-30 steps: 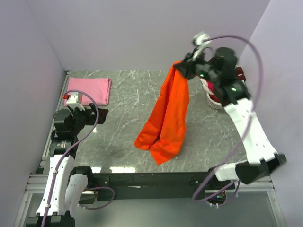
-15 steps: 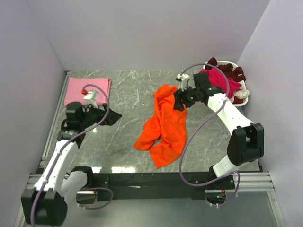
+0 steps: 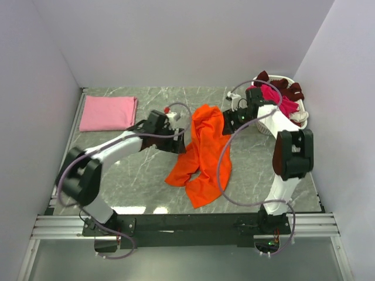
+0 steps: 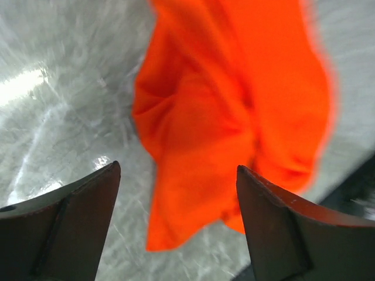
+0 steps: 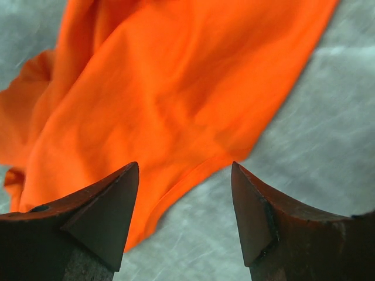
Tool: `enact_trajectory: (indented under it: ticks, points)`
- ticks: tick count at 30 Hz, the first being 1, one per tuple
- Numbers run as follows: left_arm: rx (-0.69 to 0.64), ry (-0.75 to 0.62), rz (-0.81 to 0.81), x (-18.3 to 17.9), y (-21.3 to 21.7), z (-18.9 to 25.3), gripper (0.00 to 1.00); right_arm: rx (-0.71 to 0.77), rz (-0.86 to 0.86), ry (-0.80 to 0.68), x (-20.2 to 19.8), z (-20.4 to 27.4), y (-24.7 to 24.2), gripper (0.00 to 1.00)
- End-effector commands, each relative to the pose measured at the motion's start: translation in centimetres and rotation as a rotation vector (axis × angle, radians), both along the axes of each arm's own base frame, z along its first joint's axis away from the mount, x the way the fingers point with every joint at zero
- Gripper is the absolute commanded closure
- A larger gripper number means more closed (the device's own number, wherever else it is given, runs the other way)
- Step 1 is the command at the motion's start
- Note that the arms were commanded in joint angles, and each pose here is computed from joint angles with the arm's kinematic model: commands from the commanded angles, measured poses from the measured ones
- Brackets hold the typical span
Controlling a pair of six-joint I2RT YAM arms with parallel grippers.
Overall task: Fold and stack the t-shirts
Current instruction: Move the tshirt to the center of the board, then flatten the tshirt out
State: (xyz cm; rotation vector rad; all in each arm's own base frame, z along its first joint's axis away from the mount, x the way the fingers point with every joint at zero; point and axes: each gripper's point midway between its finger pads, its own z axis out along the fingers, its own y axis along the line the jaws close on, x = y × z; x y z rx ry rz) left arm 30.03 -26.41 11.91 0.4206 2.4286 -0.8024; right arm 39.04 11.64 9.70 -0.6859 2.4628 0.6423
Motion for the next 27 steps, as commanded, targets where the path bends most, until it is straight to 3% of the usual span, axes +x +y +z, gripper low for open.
enact_trajectory:
  ticks: [1, 6, 7, 12, 14, 22, 25, 27]
  points:
    - [0.206, 0.044, 0.048, 0.8, 0.7, -3.9, 0.16, -0.034, -0.025, -0.032, 3.7, 0.7, -0.6, 0.3]
    - [0.264, 0.092, 0.023, 0.3, -0.5, -6.2, 0.19, -0.073, -0.195, -0.009, 10.0, 0.1, -1.1, 0.38]
    - [0.267, 0.095, 0.02, 0.3, -0.6, -6.3, 0.19, -0.076, -0.229, 0.069, 10.1, -2.2, -1.0, 0.38]
    - [0.247, 0.139, -0.014, -0.5, -1.4, -7.2, 0.26, -0.116, -0.312, 0.048, 13.4, -4.1, -0.6, 0.38]
    - [0.242, 0.148, -0.022, -0.8, -1.4, -7.3, 0.33, -0.104, -0.325, 0.058, 13.9, -5.0, -0.1, 0.38]
    - [0.196, 0.2, -0.074, -2.3, -2.0, -7.5, 0.47, -0.091, -0.318, 0.105, 15.1, -5.9, 1.2, 0.43]
    - [0.175, 0.216, -0.091, -2.8, -2.3, -7.7, 0.51, -0.088, -0.298, 0.11, 14.9, -5.8, 1.6, 0.48]
    - [0.173, 0.223, -0.095, -2.9, -2.4, -7.9, 0.59, -0.085, -0.289, 0.116, 14.8, -5.9, 1.8, 0.55]
